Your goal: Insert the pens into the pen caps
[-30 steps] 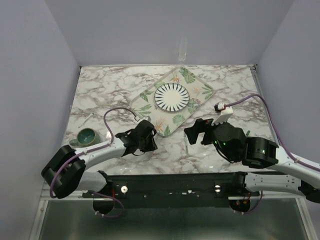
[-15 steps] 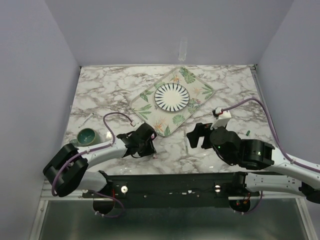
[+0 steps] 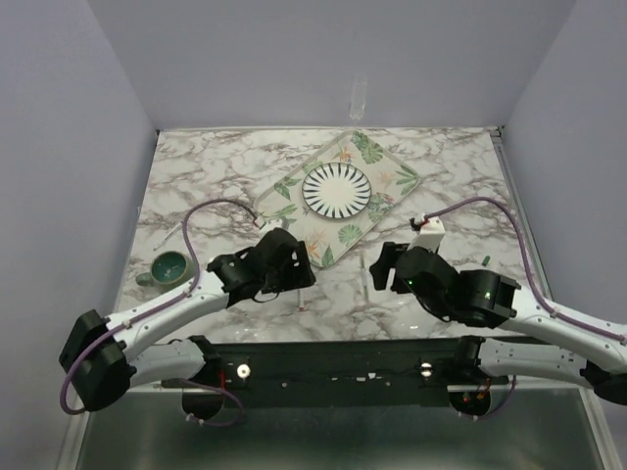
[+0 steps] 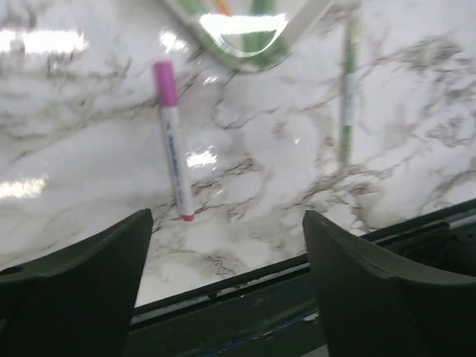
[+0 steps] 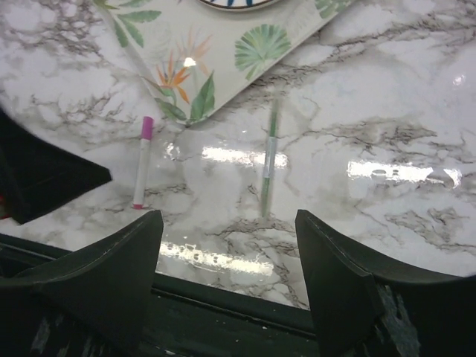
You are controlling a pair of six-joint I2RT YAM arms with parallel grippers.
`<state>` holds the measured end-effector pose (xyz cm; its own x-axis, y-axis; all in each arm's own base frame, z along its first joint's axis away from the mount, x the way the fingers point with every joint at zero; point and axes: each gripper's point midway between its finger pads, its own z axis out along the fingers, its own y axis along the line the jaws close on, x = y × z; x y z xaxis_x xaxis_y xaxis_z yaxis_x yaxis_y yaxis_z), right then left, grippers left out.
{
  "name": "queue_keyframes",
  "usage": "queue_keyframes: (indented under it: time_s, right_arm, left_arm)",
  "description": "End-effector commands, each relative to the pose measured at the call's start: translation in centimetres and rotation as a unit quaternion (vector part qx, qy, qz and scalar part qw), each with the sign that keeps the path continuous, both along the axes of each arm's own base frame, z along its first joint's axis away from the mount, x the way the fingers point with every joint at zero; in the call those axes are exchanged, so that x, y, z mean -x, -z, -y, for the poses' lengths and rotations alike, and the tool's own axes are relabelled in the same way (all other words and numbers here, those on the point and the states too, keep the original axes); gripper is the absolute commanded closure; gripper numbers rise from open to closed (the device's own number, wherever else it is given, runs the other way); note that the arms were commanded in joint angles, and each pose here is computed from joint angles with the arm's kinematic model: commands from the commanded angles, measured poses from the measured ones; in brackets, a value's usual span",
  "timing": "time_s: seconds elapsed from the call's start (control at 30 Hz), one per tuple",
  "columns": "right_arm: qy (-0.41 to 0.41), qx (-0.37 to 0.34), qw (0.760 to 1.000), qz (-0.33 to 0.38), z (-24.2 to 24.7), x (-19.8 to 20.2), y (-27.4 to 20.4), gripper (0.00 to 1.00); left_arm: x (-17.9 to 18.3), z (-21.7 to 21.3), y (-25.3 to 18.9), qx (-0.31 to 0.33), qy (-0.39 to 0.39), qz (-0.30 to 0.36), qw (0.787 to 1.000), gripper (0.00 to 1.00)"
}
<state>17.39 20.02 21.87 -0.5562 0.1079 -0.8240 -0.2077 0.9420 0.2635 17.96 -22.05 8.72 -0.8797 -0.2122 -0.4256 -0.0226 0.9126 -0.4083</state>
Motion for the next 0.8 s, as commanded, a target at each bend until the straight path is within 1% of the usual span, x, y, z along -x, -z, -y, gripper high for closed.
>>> queue_keyframes:
  time_s: [0.0,0.03,0.07,0.13,0.17,0.23,0.27,0.33,0.37,0.4,0.43,0.47,0.53,0.57,0.6,0.63,0.67,0.73,0.77]
  right_arm:
    - [0.070,0.018,0.994,-0.077,3.7,-0.9,4.8,0.22]
    - [0.070,0.017,0.993,-0.095,4.0,-1.0,5.7,0.22]
    - [0.096,0.031,0.990,-0.099,5.8,-2.1,6.3,0.23]
    - [0.123,0.054,0.985,-0.112,7.8,-3.2,7.0,0.23]
    - [0.163,0.076,0.977,-0.114,10.3,-4.4,7.2,0.25]
    - [0.202,0.104,0.964,-0.134,12.8,-5.2,7.7,0.27]
    - [0.226,0.118,0.956,-0.147,14.9,-5.7,8.1,0.27]
    - [0.249,0.132,0.944,-0.173,16.7,-5.8,9.0,0.28]
    - [0.274,0.136,0.933,-0.187,18.5,-5.6,9.4,0.28]
    - [0.283,0.134,0.928,-0.199,19.3,-5.4,9.9,0.28]
    - [0.283,0.112,0.927,-0.218,19.2,-5.2,10.6,0.28]
    - [0.306,0.103,0.918,-0.232,20.7,-4.9,11.3,0.29]
    - [0.327,0.093,0.909,-0.239,21.7,-4.8,11.8,0.29]
    - [0.349,0.080,0.900,-0.248,22.5,-5.0,11.8,0.28]
    - [0.351,0.064,0.899,-0.254,22.5,-5.1,11.9,0.28]
    - [0.345,0.027,0.900,-0.264,22.0,-5.4,12.2,0.28]
    - [0.369,0.000,0.890,-0.269,23.0,-5.6,12.7,0.28]
    - [0.383,-0.041,0.877,-0.289,23.2,-6.1,14.6,0.28]
    - [0.394,-0.075,0.865,-0.302,23.4,-6.3,15.3,0.28]
  left_arm:
    - [-2.6,-0.4,-9.1,-0.002,0.063,0.154,0.986,0.01]
    - [-2.9,-0.3,-10.4,0.002,0.072,0.179,0.981,0.01]
    - [-3.1,-0.6,-11.8,0.005,0.078,0.205,0.976,0.01]
    - [-3.9,-1.3,-13.8,-0.019,0.096,0.255,0.962,0.01]
    - [-4.0,-1.7,-14.6,-0.024,0.101,0.274,0.956,0.01]
    - [-4.1,-2.0,-15.1,-0.036,0.114,0.292,0.949,0.01]
    - [-4.0,-2.2,-15.4,-0.043,0.125,0.304,0.943,0.01]
    - [-3.9,-2.7,-15.1,-0.051,0.124,0.307,0.942,0.01]
    - [-3.7,-2.9,-15.2,-0.047,0.126,0.313,0.940,0.01]
    - [-3.5,-3.0,-14.3,-0.050,0.132,0.309,0.940,0.01]
    - [-3.4,-3.0,-14.1,-0.050,0.136,0.310,0.940,0.01]
    - [-3.1,-3.0,-13.9,-0.049,0.143,0.308,0.939,0.01]
    - [-2.9,-3.5,-13.1,-0.063,0.146,0.297,0.942,0.01]
    - [-2.8,-3.8,-12.8,-0.070,0.145,0.295,0.942,0.01]
    - [-2.8,-4.0,-12.4,-0.078,0.145,0.291,0.942,0.01]
    - [-2.7,-4.2,-12.1,-0.082,0.146,0.288,0.943,0.01]
    - [-2.7,-4.4,-12.0,-0.086,0.145,0.287,0.943,0.01]
    - [-2.7,-4.7,-12.2,-0.089,0.139,0.288,0.943,0.01]
    - [-2.7,-4.8,-12.5,-0.088,0.136,0.292,0.942,0.01]
